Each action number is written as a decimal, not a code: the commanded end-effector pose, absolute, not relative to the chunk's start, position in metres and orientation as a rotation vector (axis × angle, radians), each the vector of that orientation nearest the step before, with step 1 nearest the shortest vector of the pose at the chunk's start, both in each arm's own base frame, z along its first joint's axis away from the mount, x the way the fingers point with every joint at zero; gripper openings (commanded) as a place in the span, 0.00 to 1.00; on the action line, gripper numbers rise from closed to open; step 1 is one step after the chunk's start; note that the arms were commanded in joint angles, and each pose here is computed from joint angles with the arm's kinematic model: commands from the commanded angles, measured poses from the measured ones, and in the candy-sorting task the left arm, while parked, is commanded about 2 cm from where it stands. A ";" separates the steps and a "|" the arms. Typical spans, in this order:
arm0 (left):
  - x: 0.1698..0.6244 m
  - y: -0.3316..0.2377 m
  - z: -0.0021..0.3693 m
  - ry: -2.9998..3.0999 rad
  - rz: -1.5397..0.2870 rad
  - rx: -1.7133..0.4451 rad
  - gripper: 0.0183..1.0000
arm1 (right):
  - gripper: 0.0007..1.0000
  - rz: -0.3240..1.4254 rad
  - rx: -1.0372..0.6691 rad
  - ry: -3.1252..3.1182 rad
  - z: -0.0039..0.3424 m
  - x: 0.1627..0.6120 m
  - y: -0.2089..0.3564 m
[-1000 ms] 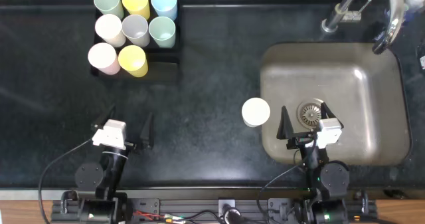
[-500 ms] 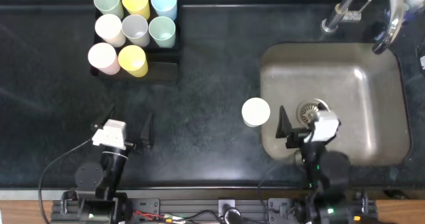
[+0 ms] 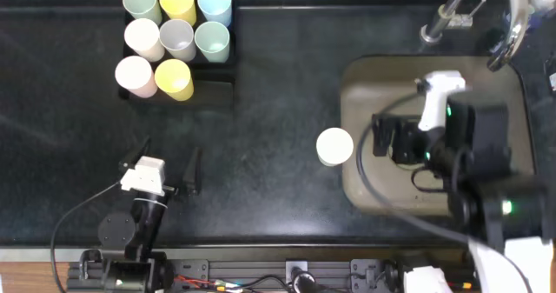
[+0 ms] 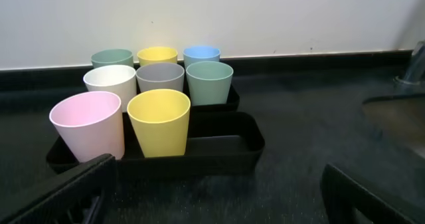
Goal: Store Cups
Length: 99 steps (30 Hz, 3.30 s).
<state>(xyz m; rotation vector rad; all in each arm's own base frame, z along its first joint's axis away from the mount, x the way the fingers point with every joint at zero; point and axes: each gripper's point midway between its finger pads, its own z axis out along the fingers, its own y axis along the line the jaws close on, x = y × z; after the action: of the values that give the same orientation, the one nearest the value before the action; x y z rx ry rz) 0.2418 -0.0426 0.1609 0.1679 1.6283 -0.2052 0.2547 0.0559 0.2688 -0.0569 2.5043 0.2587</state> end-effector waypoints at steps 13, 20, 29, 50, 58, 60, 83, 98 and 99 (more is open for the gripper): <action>0.241 -0.043 0.162 1.620 -0.191 0.184 1.00 | 1.00 0.425 -0.237 3.110 0.152 0.255 0.084; 0.241 -0.043 0.162 1.620 -0.191 0.184 1.00 | 1.00 0.308 -0.250 3.214 0.125 0.258 0.081; 0.241 -0.043 0.162 1.620 -0.191 0.184 1.00 | 0.95 0.225 -0.300 3.276 0.097 0.266 0.085; 0.241 -0.043 0.162 1.620 -0.191 0.184 1.00 | 0.26 0.232 -0.388 3.221 0.085 0.280 0.105; 0.241 -0.043 0.162 1.620 -0.191 0.184 1.00 | 0.04 0.247 -0.392 3.217 0.086 0.280 0.108; 0.241 -0.043 0.162 1.620 -0.191 0.184 1.00 | 0.04 0.272 -0.404 3.211 0.086 0.280 0.113; 0.241 -0.043 0.162 1.620 -0.191 0.184 1.00 | 0.04 0.456 -0.567 2.580 0.261 0.390 0.248; 0.241 -0.043 0.162 1.620 -0.191 0.184 1.00 | 0.04 0.488 -0.734 2.716 0.180 0.383 0.320; 0.241 -0.043 0.162 1.620 -0.191 0.184 1.00 | 0.04 0.495 -0.738 2.717 0.178 0.382 0.323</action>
<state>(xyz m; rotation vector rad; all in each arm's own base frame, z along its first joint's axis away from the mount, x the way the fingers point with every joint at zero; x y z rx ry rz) 0.2418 -0.0426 0.1609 0.1679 1.6283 -0.2052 0.3842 0.3084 0.1716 -0.7268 2.7436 0.4414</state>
